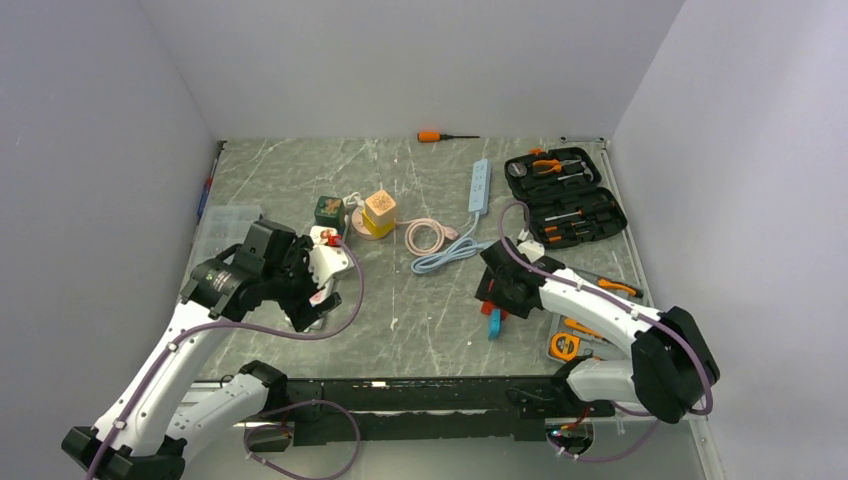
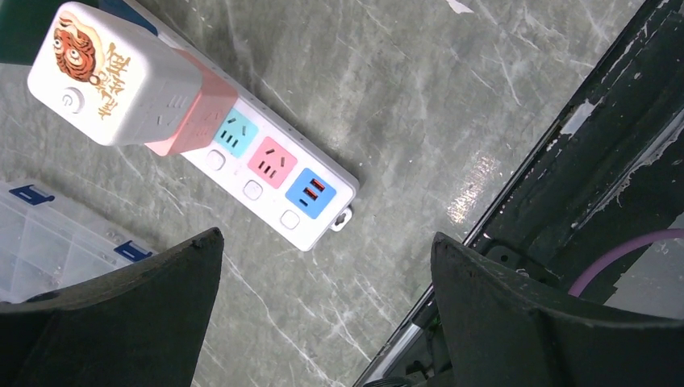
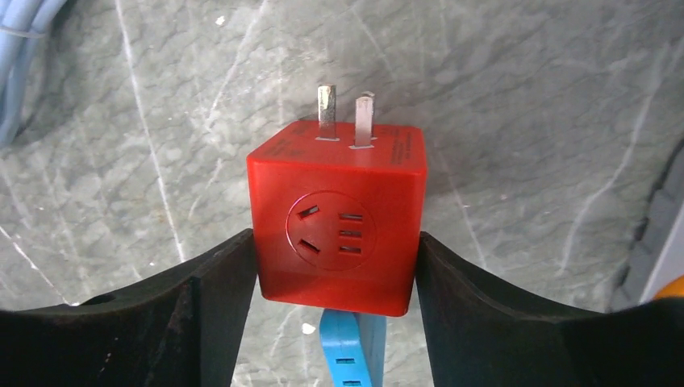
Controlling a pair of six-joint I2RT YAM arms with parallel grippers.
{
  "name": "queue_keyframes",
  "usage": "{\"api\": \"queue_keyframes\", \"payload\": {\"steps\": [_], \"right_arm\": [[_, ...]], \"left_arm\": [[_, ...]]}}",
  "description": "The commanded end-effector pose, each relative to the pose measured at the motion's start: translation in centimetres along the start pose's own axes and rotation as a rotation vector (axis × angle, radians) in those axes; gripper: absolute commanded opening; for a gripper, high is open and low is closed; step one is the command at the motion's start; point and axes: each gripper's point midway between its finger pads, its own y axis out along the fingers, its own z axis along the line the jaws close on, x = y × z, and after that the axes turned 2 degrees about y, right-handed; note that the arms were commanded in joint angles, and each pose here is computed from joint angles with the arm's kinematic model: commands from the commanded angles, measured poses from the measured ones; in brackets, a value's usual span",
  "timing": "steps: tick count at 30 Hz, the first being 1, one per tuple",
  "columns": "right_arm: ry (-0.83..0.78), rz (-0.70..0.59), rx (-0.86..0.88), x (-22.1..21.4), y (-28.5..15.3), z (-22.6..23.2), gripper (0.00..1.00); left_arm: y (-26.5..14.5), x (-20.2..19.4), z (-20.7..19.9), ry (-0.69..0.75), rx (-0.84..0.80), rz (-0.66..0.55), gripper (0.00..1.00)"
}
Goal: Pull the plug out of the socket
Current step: Move the socket to the center of the board.
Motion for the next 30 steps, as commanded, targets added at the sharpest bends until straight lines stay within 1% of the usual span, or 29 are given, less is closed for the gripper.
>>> {"api": "queue_keyframes", "payload": {"steps": [1, 4, 10, 12, 14, 18, 20, 21, 23, 25, 28, 30], "right_arm": [[0.073, -0.009, 0.12, 1.1, -0.6, 5.0, 0.71], [0.058, 0.024, 0.169, 0.5, -0.3, 8.2, 0.68], [0.012, 0.101, 0.279, -2.3, -0.2, 16.6, 0.66], [-0.003, 0.111, 0.299, -2.6, -0.6, 19.1, 0.69], [-0.011, 0.109, 0.305, -2.6, -1.3, 20.8, 0.76], [0.025, 0.082, 0.327, -1.6, -2.9, 21.5, 0.88], [0.028, 0.087, 0.341, -1.4, -3.7, 21.5, 0.95], [0.017, 0.093, 0.346, -1.4, -4.1, 21.5, 0.96], [-0.024, 0.072, 0.345, -0.8, -4.9, 21.2, 0.98], [-0.057, 0.015, 0.341, 0.6, -5.2, 20.6, 0.97], [-0.097, -0.059, 0.379, 3.8, -5.3, 20.0, 0.94], [-0.103, -0.106, 0.401, 6.3, -5.4, 19.2, 0.93]], "left_arm": [[0.0, 0.1, 0.3, 0.014, 0.026, -0.022, 0.99], [-0.1, -0.1, 0.3, 0.025, 0.035, -0.02, 0.99], [-0.2, -0.6, 0.0, 0.036, 0.035, -0.015, 0.99], [-0.3, -0.8, -0.1, 0.046, 0.033, -0.011, 0.99], [-0.4, -1.0, -0.3, 0.061, 0.029, -0.011, 0.99], [-0.6, -1.3, -0.4, 0.1, 0.03, -0.017, 0.99], [-0.7, -1.1, -0.5, 0.116, 0.025, -0.028, 0.99], [-0.7, -1.0, -0.6, 0.12, 0.019, -0.036, 0.99], [-0.7, -0.3, -0.8, 0.122, 0.006, -0.062, 0.99], [-0.6, 0.7, -0.8, 0.116, -0.007, -0.102, 0.99], [0.1, 2.5, -0.5, 0.081, -0.027, -0.152, 0.99], [1.0, 3.6, -0.4, 0.031, -0.057, -0.171, 0.99]]}}
